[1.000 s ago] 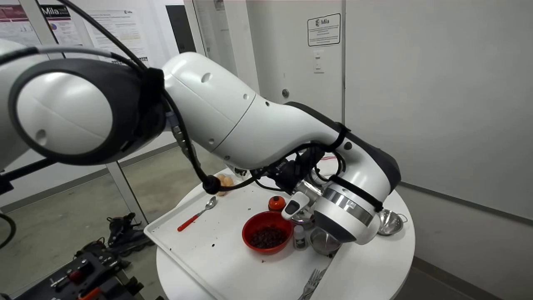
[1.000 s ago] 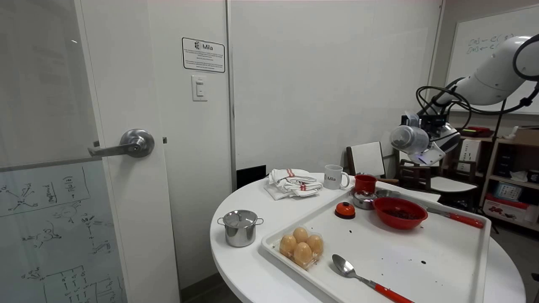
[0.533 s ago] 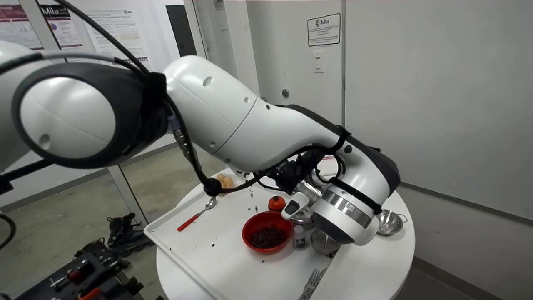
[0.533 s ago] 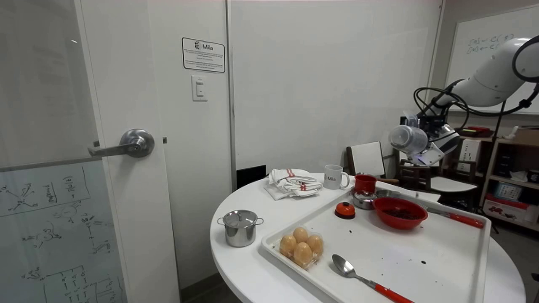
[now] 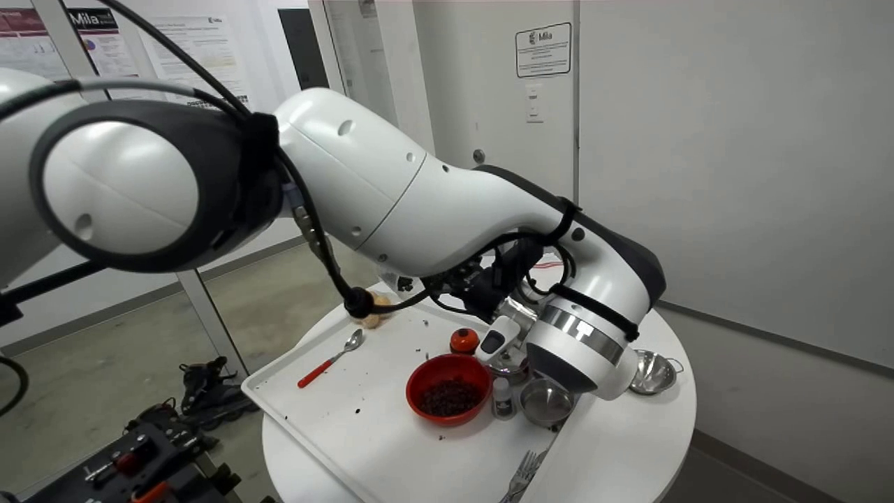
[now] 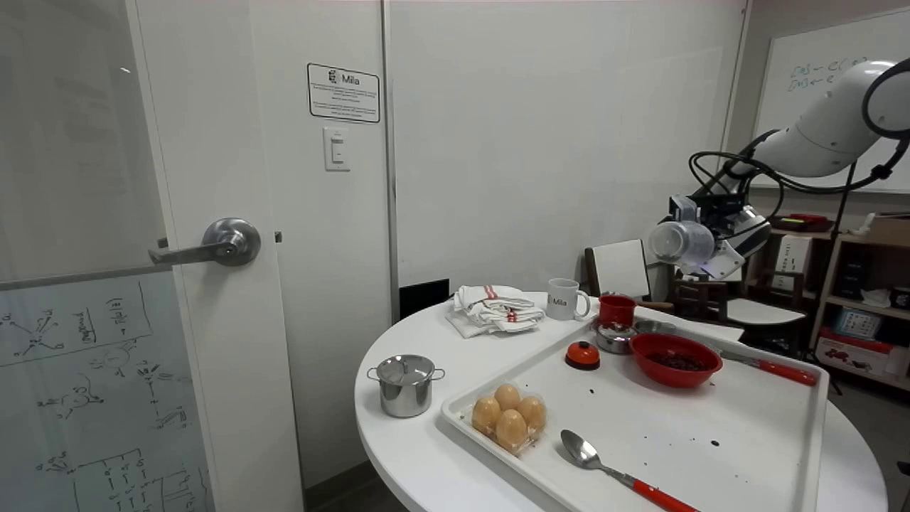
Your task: Pour some of the objects from the jag to the red bowl
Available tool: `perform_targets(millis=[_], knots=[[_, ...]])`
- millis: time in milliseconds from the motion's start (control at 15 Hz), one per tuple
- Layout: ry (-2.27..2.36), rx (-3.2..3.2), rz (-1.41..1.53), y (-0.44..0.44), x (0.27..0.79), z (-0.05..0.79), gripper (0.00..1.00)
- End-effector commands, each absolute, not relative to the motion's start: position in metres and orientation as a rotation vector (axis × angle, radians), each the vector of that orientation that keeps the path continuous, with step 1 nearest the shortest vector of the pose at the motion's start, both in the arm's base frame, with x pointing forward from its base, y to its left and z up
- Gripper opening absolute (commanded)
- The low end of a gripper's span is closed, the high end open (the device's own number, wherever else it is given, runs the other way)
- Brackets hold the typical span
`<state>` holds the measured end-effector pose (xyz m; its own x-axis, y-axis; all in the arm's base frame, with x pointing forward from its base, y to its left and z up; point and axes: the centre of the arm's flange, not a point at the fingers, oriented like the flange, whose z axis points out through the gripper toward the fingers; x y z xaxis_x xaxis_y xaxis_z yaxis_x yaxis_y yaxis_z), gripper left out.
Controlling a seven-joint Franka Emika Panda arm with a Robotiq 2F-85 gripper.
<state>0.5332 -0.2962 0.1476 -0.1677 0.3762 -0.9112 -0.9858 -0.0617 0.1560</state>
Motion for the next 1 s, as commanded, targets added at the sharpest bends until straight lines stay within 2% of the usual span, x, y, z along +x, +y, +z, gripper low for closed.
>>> perform_targets(millis=[0,533,933], knots=[[1.106,-0.946,1.484,-0.286,0.539,0.156,0.1],[1.433,-1.207,1.403,-0.261,0.553,0.163,0.1],[1.69,-1.447,1.211,-0.223,0.567,0.185,0.1]])
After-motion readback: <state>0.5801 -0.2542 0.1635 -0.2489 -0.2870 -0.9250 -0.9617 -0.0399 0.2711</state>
